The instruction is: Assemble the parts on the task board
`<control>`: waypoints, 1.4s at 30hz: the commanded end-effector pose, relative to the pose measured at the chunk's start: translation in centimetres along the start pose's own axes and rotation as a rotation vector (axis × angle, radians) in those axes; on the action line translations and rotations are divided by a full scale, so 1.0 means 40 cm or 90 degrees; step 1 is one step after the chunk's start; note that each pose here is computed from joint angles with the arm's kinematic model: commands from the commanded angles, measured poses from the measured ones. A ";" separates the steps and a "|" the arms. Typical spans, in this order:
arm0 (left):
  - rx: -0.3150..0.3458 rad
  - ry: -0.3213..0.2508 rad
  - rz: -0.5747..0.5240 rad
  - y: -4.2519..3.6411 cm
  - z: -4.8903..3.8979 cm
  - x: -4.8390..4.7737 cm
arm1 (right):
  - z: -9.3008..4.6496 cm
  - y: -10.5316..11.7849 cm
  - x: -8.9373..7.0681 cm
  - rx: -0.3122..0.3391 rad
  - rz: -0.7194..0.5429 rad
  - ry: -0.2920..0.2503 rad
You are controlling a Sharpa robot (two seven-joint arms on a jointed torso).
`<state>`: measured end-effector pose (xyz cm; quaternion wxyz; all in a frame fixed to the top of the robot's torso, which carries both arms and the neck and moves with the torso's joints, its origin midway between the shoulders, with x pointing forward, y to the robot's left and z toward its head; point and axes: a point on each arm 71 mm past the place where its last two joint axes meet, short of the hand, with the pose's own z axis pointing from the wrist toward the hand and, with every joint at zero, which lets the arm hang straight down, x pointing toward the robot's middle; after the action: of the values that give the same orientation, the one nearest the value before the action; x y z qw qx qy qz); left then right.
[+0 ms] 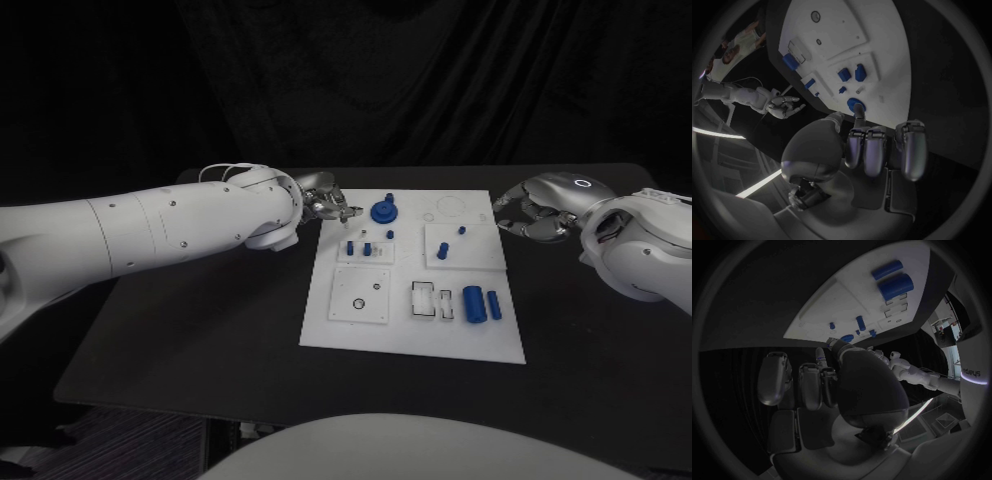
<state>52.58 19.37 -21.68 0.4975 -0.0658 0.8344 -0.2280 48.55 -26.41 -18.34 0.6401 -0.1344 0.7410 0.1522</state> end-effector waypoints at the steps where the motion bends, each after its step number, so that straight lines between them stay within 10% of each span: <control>1: 0.017 0.095 -0.006 -0.019 -0.005 -0.012 | 0.000 -0.005 0.002 0.013 -0.001 -0.001; 16: -0.141 0.331 0.063 -0.040 0.030 -0.056 | 0.013 0.010 -0.001 0.001 -0.001 -0.010; 42: -0.170 0.322 0.072 -0.088 0.101 -0.064 | 0.020 0.029 -0.003 -0.014 0.003 -0.018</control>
<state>56.91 16.12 -19.56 0.2739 -0.0238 0.9580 -0.0819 48.89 -25.03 -18.33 0.6419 -0.1413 0.7359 0.1624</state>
